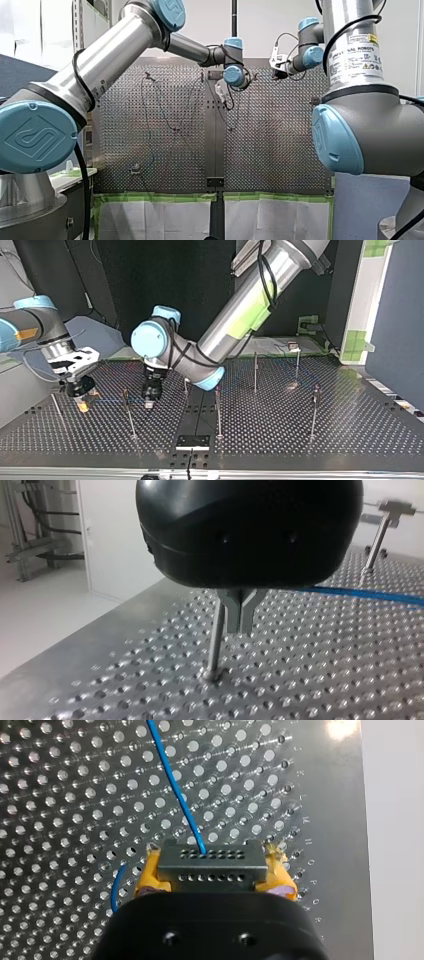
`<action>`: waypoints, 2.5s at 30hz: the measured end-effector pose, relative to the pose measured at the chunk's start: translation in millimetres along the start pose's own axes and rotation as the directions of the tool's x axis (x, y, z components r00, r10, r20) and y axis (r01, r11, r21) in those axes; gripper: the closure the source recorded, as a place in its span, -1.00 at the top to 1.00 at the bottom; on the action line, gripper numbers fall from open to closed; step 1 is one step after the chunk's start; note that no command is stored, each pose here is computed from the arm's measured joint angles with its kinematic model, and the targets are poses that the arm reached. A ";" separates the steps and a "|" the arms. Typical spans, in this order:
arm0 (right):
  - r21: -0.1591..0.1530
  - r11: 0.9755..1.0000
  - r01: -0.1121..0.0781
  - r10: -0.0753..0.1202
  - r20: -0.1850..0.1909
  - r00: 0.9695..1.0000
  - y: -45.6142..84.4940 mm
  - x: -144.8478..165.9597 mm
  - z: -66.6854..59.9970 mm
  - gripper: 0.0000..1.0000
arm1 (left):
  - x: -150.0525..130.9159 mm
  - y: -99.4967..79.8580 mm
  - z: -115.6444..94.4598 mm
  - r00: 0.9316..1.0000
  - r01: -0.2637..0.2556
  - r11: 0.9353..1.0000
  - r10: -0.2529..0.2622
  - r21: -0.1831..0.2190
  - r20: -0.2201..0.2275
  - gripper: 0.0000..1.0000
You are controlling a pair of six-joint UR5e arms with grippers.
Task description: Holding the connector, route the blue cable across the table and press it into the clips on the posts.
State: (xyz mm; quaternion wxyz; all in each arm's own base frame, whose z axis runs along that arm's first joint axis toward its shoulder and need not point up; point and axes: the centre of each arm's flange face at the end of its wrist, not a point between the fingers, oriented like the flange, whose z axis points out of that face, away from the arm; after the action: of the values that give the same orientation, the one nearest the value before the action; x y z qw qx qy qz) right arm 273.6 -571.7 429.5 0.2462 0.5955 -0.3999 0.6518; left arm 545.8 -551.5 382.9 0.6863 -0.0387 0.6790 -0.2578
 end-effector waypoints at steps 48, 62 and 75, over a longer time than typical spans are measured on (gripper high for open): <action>0.026 1.000 -0.003 0.003 0.014 1.000 -16.9 -6.2 2.3 -1.00 | -74.1 -21.7 -105.3 0.998 -0.050 0.998 0.051 -0.049 0.032 1.00; 0.032 0.999 -0.004 0.004 0.019 1.000 -20.7 -8.7 2.7 -1.00 | -119.7 -9.8 -140.1 0.977 0.119 0.991 -0.105 -0.065 0.183 1.00; 0.035 0.999 -0.005 0.004 0.022 1.000 -22.7 -10.1 3.2 -1.00 | -100.7 2.0 -151.8 0.968 0.153 0.986 -0.136 -0.067 0.209 1.00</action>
State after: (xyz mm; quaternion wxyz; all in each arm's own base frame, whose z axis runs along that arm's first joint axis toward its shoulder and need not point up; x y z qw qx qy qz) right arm 295.3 -560.0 424.7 0.2299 0.6059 -0.3923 0.6527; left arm 407.4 -463.8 462.6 0.7294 -0.1426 0.6106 -0.2737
